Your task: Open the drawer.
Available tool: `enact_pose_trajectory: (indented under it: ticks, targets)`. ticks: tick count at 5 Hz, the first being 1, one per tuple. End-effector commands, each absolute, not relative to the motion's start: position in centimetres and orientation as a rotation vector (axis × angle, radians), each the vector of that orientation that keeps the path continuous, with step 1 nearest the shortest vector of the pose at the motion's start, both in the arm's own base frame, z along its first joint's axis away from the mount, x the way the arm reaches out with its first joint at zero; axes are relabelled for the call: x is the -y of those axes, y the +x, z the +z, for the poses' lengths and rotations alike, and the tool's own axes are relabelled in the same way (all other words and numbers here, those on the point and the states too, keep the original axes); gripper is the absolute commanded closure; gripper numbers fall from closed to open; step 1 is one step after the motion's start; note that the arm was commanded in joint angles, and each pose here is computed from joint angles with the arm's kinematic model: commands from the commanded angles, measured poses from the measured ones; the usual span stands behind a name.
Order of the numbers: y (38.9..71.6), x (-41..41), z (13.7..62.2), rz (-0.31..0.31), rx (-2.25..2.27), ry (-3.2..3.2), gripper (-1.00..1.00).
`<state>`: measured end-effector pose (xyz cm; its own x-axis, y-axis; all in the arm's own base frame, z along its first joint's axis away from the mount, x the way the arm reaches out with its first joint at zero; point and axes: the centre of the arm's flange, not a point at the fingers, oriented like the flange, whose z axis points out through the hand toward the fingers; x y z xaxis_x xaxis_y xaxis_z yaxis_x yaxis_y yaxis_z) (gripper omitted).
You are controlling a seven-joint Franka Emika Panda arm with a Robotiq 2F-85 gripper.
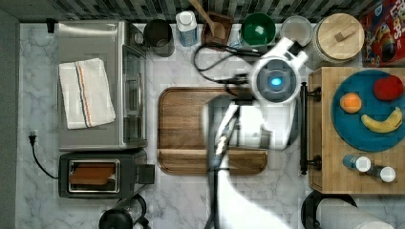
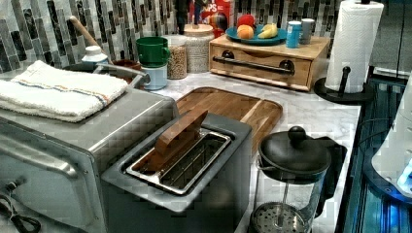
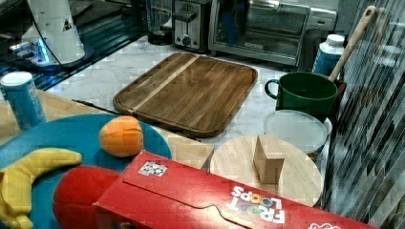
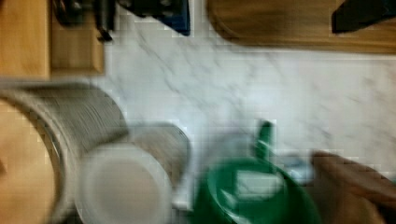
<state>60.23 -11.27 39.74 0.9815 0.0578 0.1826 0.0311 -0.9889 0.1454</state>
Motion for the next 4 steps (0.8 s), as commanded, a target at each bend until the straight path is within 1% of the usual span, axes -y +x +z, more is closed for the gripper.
enact_pose_trajectory:
  ticks: [1, 2, 3, 4]
  targets:
    - [56.3, 21.6, 33.4, 0.023, -0.085, 2.986, -1.0]
    - [55.9, 20.9, 32.9, 0.005, -0.039, 3.001, -1.0]
    - [55.5, 19.8, 32.3, 0.028, 0.004, 3.017, -1.0]
    - [55.2, 19.0, 32.0, 0.035, 0.034, 3.014, -1.0]
